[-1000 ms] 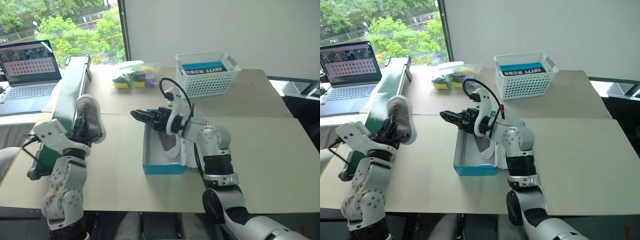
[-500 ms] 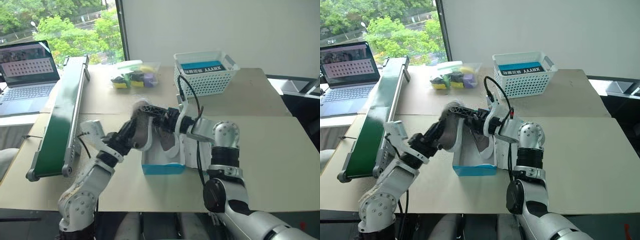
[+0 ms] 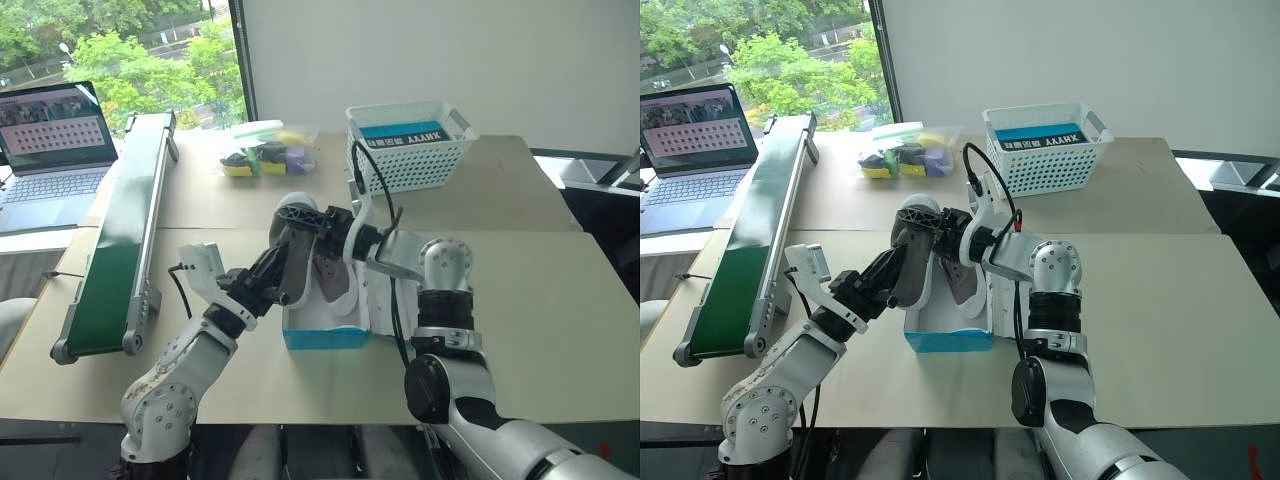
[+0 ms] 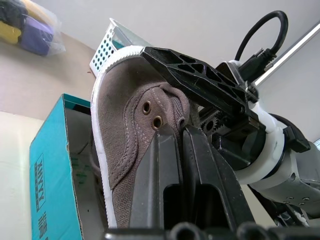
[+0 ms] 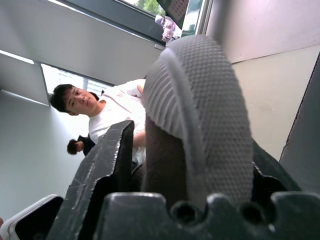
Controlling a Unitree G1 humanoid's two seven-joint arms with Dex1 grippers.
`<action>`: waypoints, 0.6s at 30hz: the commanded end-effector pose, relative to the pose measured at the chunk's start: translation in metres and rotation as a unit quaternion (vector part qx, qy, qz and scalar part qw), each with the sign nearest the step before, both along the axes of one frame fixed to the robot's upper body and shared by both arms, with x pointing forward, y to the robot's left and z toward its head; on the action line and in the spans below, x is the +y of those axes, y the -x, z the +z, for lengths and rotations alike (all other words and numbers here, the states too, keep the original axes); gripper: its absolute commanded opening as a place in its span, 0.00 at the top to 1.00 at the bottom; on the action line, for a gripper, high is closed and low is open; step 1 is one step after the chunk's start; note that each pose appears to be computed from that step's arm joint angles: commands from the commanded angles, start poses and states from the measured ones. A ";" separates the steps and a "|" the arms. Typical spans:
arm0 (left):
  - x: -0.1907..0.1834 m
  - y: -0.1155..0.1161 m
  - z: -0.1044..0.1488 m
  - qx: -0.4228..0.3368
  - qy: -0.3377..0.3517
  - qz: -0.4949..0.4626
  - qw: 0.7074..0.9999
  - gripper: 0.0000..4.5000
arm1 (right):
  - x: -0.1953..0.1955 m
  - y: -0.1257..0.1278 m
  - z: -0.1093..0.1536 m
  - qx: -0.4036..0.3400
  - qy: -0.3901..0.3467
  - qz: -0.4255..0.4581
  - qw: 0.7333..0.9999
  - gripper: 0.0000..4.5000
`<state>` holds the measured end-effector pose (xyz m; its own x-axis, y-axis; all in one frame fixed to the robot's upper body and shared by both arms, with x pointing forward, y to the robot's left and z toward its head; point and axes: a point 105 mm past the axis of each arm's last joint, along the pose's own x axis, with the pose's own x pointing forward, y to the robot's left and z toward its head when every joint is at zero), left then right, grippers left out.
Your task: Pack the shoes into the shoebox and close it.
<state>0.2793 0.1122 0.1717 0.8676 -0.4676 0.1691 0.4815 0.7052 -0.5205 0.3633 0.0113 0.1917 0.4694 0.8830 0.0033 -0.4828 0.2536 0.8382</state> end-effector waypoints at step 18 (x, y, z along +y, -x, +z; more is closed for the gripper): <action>0.017 0.019 -0.016 -0.030 -0.158 0.006 0.987 0.55 | -0.024 -0.040 0.021 -0.047 0.161 -0.144 0.975 0.91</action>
